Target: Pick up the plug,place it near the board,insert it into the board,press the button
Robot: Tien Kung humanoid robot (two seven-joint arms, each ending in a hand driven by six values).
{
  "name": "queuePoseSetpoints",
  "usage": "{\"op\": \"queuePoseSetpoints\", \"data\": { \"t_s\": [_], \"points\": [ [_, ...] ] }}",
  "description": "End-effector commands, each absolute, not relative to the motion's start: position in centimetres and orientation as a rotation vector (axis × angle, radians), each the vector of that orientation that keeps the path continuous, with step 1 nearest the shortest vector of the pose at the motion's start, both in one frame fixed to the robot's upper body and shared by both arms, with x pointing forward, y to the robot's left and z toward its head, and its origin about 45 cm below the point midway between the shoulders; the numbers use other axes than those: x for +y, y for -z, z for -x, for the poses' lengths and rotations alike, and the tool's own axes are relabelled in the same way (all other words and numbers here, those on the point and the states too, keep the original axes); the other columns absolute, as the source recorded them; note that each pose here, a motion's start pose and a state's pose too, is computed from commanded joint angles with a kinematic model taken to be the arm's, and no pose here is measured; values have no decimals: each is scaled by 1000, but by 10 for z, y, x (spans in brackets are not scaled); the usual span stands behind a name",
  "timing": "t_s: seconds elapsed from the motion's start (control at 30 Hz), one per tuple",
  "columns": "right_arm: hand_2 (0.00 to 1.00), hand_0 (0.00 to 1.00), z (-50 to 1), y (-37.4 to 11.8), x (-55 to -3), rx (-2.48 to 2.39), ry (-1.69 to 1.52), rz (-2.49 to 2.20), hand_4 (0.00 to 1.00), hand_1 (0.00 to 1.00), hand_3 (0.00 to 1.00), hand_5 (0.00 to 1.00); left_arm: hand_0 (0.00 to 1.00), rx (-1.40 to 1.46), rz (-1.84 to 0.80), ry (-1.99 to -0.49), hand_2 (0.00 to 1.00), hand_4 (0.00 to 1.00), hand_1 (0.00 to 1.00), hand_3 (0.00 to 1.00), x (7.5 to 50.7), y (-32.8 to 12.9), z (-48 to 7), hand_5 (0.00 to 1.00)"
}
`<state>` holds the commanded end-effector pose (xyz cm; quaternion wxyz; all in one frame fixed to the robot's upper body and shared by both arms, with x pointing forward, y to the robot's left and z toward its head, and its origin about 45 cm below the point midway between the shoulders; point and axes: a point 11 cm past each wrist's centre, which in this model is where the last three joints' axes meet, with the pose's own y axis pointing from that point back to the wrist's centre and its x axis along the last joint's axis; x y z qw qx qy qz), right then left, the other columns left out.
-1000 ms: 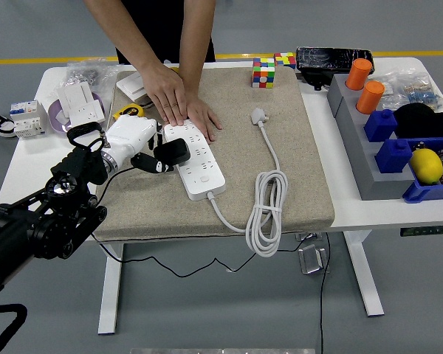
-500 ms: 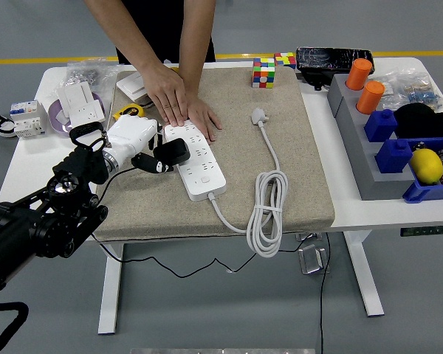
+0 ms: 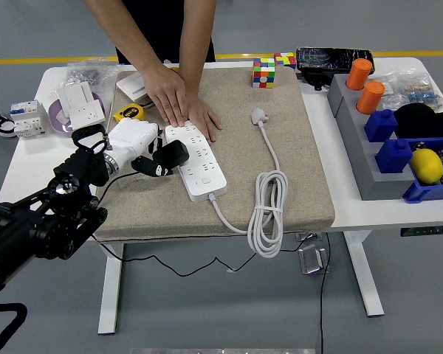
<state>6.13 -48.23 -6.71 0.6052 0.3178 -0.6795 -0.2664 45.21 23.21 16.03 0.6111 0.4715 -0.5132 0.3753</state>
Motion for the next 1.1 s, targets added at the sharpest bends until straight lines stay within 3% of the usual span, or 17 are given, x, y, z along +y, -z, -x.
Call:
{"op": "queuePoseSetpoints", "data": {
  "t_s": [0.4, 0.43, 0.6, 0.63, 0.8, 0.83, 1.0, 1.03, 1.1],
  "points": [
    [853, 936, -59, 67, -483, -1572, 622, -732, 998, 901, 867, 998, 512, -1186, -1094, -846, 420, 617, 570, 376, 231, -158, -451, 318],
    [853, 936, -59, 68, -483, -1572, 622, -732, 998, 901, 867, 998, 539, -1185, -1095, -844, 477, 919, 647, 422, 231, -158, -451, 421],
    [853, 936, -60, 67, -483, -1576, 624, -734, 998, 901, 867, 998, 539, -1177, -1096, -841, 477, 919, 647, 422, 232, -158, -452, 421],
    [853, 937, -60, 67, -483, -1577, 625, -734, 998, 902, 867, 998, 578, -1175, -1096, -841, 511, 998, 664, 441, 232, -158, -452, 475],
    [853, 937, -60, 67, -483, -1578, 627, -735, 998, 902, 867, 998, 578, -1163, -1095, -844, 511, 998, 664, 441, 232, -158, -452, 475],
    [853, 937, -60, 68, -483, -1578, 627, -735, 998, 902, 867, 998, 630, -1160, -1094, -844, 617, 998, 700, 513, 232, -158, -452, 545],
    [853, 937, -60, 68, -483, -1579, 629, -736, 998, 902, 867, 998, 630, -1150, -1094, -841, 617, 998, 700, 513, 233, -157, -452, 545],
    [853, 937, -60, 68, -483, -1579, 629, -736, 998, 902, 867, 998, 651, -1150, -1094, -842, 643, 998, 716, 562, 233, -157, -452, 550],
    [853, 937, -61, 68, -482, -1580, 629, -736, 998, 902, 867, 998, 651, -1155, -1094, -843, 643, 998, 716, 562, 233, -158, -452, 550]
  ]
}}
